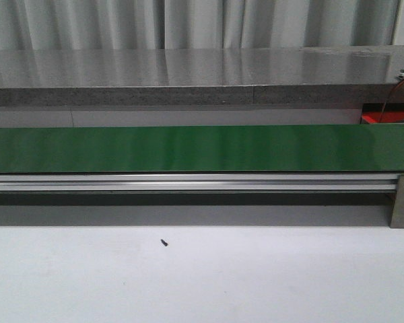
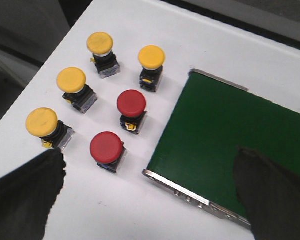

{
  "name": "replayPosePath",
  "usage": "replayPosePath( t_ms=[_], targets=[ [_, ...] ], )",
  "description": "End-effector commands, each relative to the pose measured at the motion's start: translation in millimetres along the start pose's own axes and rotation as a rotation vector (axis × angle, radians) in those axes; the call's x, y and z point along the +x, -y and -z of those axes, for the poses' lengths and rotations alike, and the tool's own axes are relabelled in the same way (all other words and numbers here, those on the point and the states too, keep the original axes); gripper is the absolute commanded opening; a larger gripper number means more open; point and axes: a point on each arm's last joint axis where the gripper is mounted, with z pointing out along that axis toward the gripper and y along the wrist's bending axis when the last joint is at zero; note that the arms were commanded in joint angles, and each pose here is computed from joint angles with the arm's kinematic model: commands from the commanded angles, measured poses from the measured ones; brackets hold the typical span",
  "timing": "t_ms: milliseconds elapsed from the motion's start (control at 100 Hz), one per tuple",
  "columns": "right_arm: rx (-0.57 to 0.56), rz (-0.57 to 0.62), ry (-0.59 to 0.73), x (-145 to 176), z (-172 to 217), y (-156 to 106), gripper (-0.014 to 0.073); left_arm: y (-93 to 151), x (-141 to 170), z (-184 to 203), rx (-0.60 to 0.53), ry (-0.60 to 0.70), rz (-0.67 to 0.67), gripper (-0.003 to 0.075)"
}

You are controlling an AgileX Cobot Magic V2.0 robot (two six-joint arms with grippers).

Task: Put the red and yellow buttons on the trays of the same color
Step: 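Reach the left gripper to the table and grasp a third red button, then carry the red button onto the belt with the left gripper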

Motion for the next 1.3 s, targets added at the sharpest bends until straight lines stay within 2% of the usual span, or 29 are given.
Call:
replayPosePath(
  t_ms=[0, 250, 680, 1060, 1290],
  targets=[
    [0.029, -0.011, 0.088, -13.1, 3.4, 3.1, -0.0096, -9.3, -20.4, -7.8, -0.025, 0.085, 0.035, 0.066],
    [0.029, -0.011, 0.088, -13.1, 3.4, 3.1, -0.0096, -38.0, -15.9, -65.8, -0.091, -0.015, 0.082, 0.066],
    [0.029, -0.011, 0.088, -13.1, 3.4, 3.1, -0.0096, -44.2, 5.5, -141.1, -0.09, -0.133, 0.093, 0.066],
    [0.029, -0.011, 0.088, -13.1, 3.4, 3.1, -0.0096, -35.9, 18.8, -174.1, -0.066, -0.179, 0.101, 0.066],
    [0.029, -0.011, 0.088, -13.1, 3.4, 3.1, -0.0096, -35.9, 20.8, -177.9, -0.065, -0.185, 0.101, 0.065]
  ],
)
